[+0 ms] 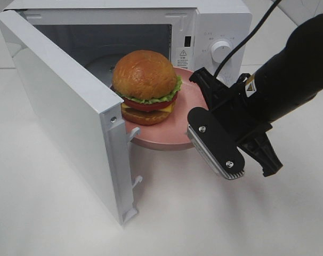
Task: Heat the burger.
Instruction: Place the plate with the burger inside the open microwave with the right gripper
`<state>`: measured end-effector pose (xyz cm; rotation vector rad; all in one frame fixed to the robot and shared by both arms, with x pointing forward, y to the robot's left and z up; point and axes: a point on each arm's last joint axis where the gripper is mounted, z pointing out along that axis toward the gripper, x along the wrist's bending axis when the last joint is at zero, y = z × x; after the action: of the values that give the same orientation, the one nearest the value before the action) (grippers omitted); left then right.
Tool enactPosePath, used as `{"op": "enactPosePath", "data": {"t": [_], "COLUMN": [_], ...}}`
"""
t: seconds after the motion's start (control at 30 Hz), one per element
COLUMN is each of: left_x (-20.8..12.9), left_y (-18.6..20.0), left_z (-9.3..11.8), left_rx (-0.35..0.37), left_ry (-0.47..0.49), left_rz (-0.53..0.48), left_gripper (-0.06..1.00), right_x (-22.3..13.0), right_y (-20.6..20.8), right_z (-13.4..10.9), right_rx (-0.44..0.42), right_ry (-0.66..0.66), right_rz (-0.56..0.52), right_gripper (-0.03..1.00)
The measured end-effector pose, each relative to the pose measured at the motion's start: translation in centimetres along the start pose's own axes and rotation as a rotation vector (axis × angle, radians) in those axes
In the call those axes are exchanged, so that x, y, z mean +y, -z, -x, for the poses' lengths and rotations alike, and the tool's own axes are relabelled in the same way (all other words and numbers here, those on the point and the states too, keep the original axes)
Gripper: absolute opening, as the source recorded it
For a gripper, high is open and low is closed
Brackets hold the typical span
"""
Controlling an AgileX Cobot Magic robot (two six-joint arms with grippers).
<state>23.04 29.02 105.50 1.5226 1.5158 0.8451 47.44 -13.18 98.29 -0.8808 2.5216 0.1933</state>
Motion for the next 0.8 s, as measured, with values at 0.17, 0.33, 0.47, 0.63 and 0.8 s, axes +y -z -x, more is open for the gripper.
{"op": "enactPosePath", "data": {"t": [0.17,0.33,0.47,0.63,0.8], "left_x": [0.0,0.0,0.0,0.0,0.0], "left_y": [0.0,0.0,0.0,0.0,0.0], "left_z": [0.0,0.0,0.0,0.0,0.0], "left_rx": [0.000,0.000,0.000,0.000,0.000], "left_ry": [0.000,0.000,0.000,0.000,0.000], "left_rz": [0.000,0.000,0.000,0.000,0.000], "left_gripper": [0.99,0.99,0.99,0.99,0.99], "right_x": [0.1,0.6,0.8,0.8,0.8], "right_y": [-0.9,-1.5,-2.3,-3.1,-3.7], "right_z": [0.8,1.7,2.7,3.6,4.8], "right_rx": [0.008,-0.001,-0.006,-0.005,-0.013], "right_ry": [0.000,-0.001,0.006,0.006,0.006], "right_rz": [0.003,0.012,0.015,0.016,0.016], "right_gripper": [0.03,0.03,0.03,0.03,0.03]}}
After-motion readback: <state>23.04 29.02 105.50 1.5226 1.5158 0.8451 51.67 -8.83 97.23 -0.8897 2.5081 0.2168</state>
